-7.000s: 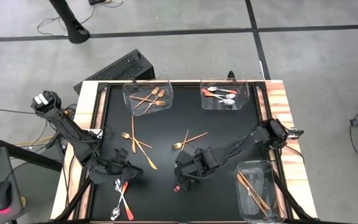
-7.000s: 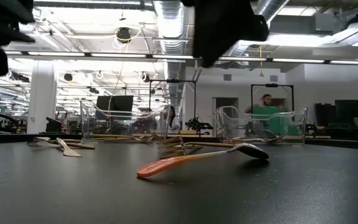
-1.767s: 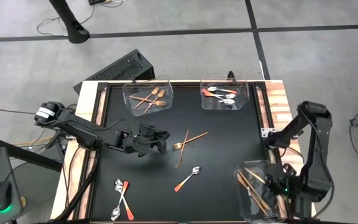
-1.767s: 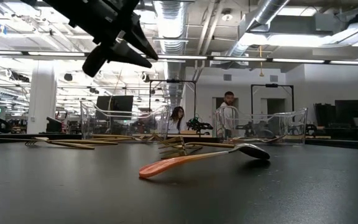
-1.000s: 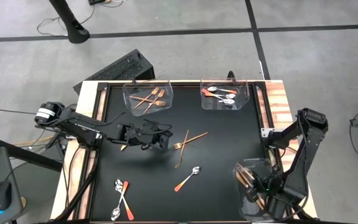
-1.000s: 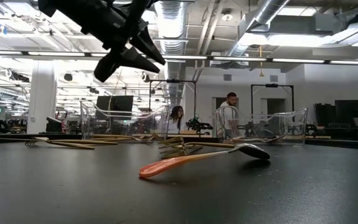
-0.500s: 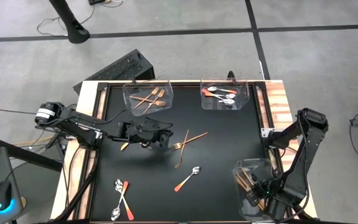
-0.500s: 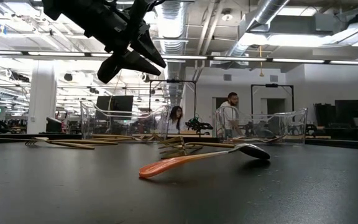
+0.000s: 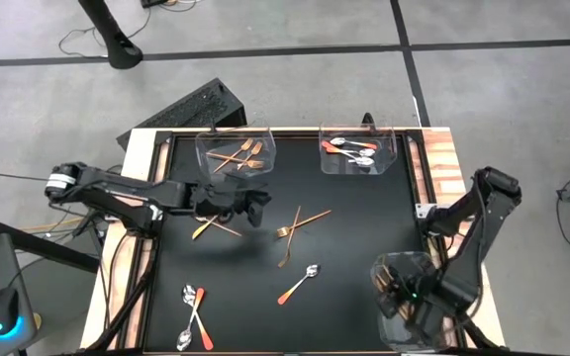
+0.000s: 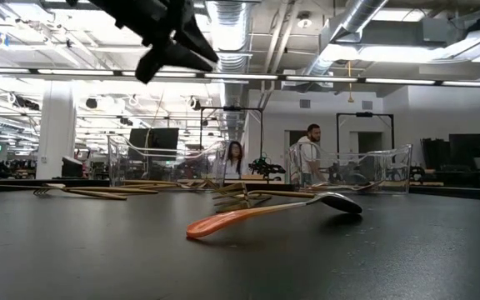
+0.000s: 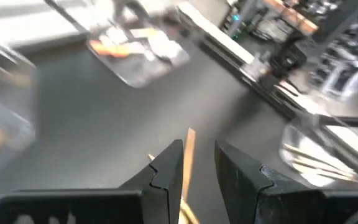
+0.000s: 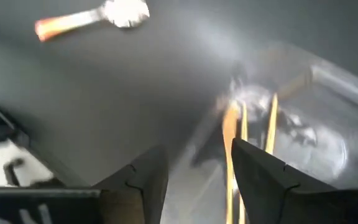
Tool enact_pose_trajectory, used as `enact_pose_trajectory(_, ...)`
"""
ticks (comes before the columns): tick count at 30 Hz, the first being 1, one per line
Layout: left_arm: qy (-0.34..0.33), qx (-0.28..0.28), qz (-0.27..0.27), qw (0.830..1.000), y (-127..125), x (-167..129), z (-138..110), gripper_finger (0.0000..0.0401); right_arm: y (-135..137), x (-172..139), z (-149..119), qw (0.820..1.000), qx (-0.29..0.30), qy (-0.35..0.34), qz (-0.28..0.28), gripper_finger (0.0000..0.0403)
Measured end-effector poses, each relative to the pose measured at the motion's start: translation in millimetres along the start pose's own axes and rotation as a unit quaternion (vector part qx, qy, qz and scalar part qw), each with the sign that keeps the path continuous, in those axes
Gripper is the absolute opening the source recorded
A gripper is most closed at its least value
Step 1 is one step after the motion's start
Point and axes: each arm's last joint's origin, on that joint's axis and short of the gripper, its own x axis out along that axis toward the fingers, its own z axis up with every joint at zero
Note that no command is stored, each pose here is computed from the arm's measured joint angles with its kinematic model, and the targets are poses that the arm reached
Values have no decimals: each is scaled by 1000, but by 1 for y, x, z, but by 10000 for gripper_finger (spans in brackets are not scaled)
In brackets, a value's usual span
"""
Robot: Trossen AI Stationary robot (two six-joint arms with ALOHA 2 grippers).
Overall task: Sort silverware by color (type)
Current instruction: Put the orange spoon into the top right transparent bin
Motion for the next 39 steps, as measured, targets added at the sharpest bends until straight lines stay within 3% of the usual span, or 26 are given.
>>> enact_pose_trajectory(4,-40,54,39,997,6,-20,13,80,6,5,33,999,-5,-42,4,189)
enact_pose_trajectory(10,-42,67,54,995,17,-50,21,80,24,23,91,997,-14,-67,40,189)
enact_pose_trajectory(19,48,98,103,989,40,-80,4,80,36,56,175,989,70,-101,87,189)
enact_pose_trajectory(26,144,134,147,969,53,-84,-19,80,29,85,205,989,117,-74,53,188)
enact_pose_trajectory(31,184,188,156,952,58,-89,-24,80,36,107,222,986,133,-63,78,188)
enact_pose_trajectory(36,209,238,148,937,62,-94,-26,80,54,115,237,973,158,-80,146,188)
enact_pose_trajectory(39,220,274,136,926,63,-95,-26,80,59,131,237,968,197,-77,133,188)
